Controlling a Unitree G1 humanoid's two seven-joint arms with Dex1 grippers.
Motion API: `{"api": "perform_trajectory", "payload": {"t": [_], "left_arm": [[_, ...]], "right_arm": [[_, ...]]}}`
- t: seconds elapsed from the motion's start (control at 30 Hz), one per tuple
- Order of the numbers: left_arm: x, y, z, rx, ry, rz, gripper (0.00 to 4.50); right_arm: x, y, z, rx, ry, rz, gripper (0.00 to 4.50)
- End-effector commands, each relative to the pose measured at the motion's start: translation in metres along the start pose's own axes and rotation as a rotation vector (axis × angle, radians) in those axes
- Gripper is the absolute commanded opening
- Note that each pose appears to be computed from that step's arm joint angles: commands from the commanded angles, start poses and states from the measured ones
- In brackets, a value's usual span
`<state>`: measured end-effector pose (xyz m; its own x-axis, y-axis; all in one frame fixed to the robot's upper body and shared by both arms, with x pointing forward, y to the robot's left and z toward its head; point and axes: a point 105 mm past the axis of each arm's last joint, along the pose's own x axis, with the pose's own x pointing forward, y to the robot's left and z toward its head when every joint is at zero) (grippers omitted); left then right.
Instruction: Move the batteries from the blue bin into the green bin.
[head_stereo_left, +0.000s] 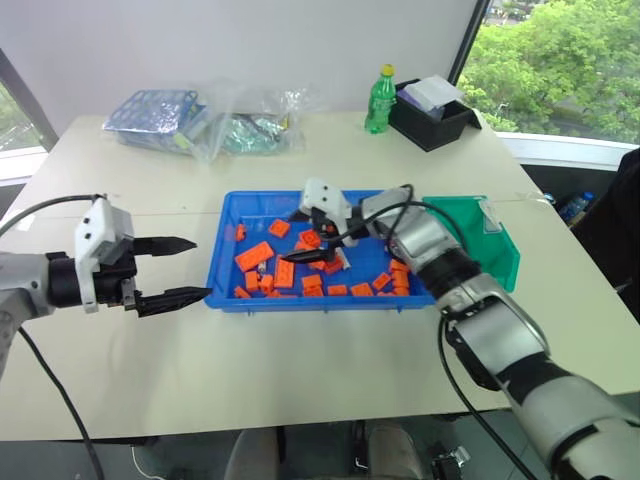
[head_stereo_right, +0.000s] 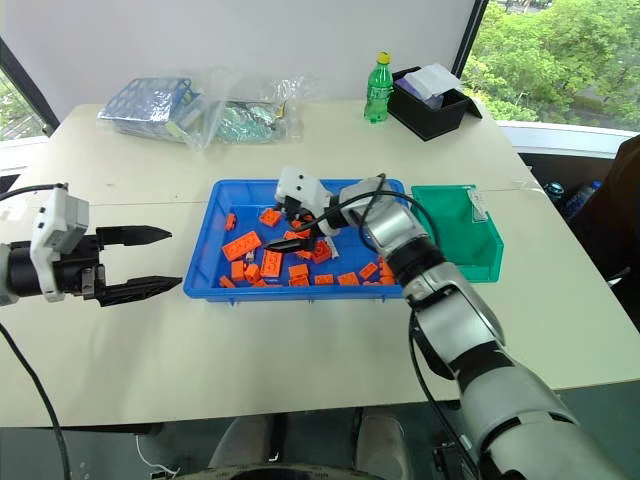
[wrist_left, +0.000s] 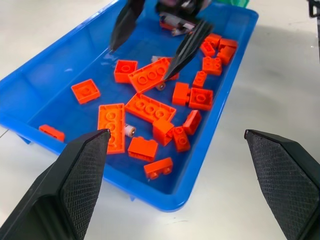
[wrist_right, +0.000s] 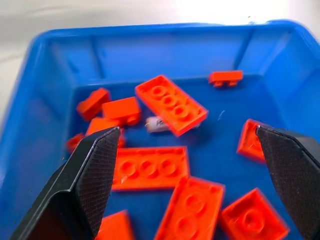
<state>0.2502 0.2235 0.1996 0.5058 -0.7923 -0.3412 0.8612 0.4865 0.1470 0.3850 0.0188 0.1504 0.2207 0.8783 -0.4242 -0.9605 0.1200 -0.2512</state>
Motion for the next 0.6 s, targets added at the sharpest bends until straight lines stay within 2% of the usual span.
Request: {"api": "perform_trajectory", "payload": {"t": [0.03, 0.3, 0.6], "left_arm": [[-0.007, 0.000, 0.009, 0.027, -0.020, 0.039, 4.50], [-0.008, 0.010, 0.007, 0.010, -0.038, 0.081, 4.50], [-0.001, 0.013, 0.012, 0.016, -0.066, 0.068, 4.50]], "right_arm": [[0.013, -0.005, 0.018, -0.035, -0.043, -0.034, 4.47], [0.038, 0.003, 0.008, -0.013, -0.018, -0.047, 4.47], [0.044, 0.003, -0.006, 0.019, 0.031, -0.079, 4.47]]}}
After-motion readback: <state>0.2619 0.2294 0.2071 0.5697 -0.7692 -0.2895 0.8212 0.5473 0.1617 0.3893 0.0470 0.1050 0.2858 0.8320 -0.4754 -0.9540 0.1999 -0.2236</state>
